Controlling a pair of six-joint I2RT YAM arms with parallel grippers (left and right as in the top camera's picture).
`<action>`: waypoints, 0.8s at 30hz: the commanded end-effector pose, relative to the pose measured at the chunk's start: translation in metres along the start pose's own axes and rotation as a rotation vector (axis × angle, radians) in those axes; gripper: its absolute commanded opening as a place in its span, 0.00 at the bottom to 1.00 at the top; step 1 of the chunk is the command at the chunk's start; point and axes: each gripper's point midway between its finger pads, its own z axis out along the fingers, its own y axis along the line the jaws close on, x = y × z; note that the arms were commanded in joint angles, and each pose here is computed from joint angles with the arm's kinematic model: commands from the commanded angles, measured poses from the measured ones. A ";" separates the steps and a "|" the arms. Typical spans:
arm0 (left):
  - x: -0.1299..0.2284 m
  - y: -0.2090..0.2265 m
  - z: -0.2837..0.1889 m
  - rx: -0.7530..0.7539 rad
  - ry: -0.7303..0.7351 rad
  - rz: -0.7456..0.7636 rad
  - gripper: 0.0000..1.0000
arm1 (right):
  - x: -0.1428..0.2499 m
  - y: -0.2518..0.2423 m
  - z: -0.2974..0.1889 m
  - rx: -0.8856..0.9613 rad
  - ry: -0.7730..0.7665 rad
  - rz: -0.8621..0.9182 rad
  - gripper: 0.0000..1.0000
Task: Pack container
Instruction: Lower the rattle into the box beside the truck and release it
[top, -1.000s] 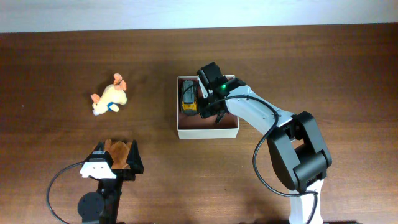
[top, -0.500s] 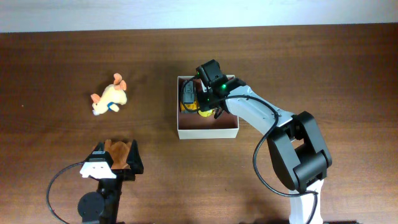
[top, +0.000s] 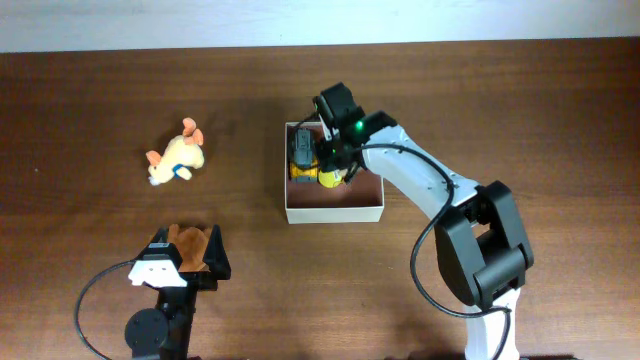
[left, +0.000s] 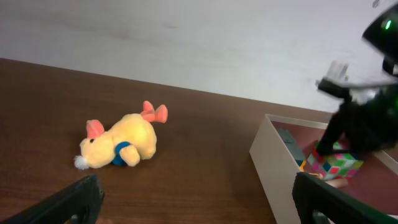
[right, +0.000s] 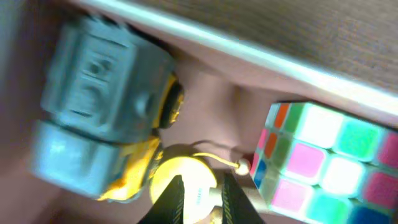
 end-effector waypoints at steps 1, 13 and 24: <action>0.002 -0.002 0.000 0.013 0.001 0.016 0.99 | -0.034 0.010 -0.037 -0.048 -0.071 -0.005 0.19; 0.002 -0.002 0.000 0.013 0.001 0.016 0.99 | -0.006 0.006 -0.091 -0.030 0.123 -0.001 0.34; 0.002 -0.002 0.000 0.014 0.001 0.016 0.99 | 0.038 -0.001 -0.064 -0.004 0.269 0.013 0.36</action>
